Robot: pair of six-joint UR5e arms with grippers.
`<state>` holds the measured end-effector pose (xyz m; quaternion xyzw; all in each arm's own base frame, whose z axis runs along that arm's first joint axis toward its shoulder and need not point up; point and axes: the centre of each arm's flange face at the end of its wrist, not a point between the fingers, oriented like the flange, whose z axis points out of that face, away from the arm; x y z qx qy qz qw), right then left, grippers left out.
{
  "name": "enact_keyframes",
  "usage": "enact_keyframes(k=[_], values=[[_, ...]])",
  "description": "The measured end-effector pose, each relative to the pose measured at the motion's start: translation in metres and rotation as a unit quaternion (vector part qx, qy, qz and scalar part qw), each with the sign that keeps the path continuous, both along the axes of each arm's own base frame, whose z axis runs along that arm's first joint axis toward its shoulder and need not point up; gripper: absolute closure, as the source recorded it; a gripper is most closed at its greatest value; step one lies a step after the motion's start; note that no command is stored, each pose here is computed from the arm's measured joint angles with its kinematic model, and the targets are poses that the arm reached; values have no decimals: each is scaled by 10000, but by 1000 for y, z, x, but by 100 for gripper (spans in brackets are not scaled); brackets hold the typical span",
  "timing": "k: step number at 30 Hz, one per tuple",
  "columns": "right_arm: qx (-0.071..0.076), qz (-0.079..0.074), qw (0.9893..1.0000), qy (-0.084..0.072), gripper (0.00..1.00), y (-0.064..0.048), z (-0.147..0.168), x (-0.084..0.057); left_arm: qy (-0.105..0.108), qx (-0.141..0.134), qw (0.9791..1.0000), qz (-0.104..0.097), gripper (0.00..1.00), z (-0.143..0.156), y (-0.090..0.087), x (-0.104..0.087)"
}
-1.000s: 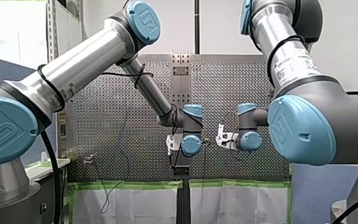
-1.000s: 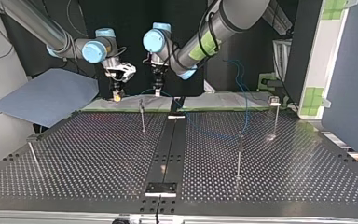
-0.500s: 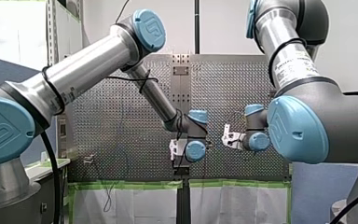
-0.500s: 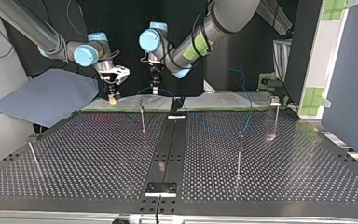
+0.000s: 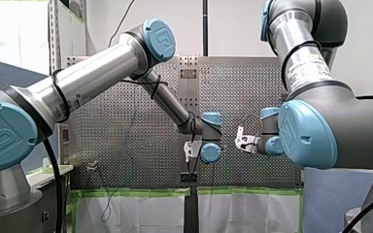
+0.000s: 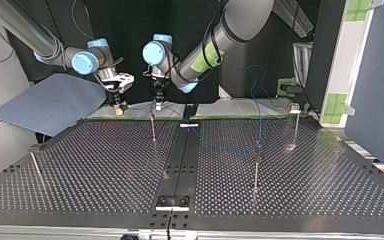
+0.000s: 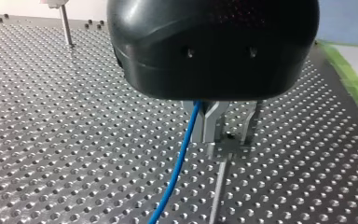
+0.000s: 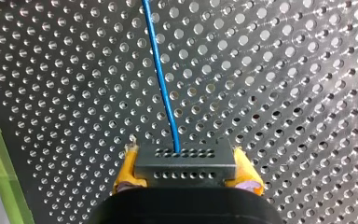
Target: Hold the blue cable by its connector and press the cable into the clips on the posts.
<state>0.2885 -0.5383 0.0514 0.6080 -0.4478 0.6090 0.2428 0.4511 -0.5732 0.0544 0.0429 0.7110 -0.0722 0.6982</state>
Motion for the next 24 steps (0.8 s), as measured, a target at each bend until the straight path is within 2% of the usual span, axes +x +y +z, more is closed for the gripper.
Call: enact_keyframes(k=[4,11,24], values=[[21,-43,10000,-65,100,-5,1,-7,15,16,10000,15,100,-2,1,3],[51,-68,9999,-118,100,-13,4,-15,169,174,9997,50,100,-25,6,2],[71,7,9999,-133,100,-16,2,-19,216,195,9994,-178,100,-31,10,11]])
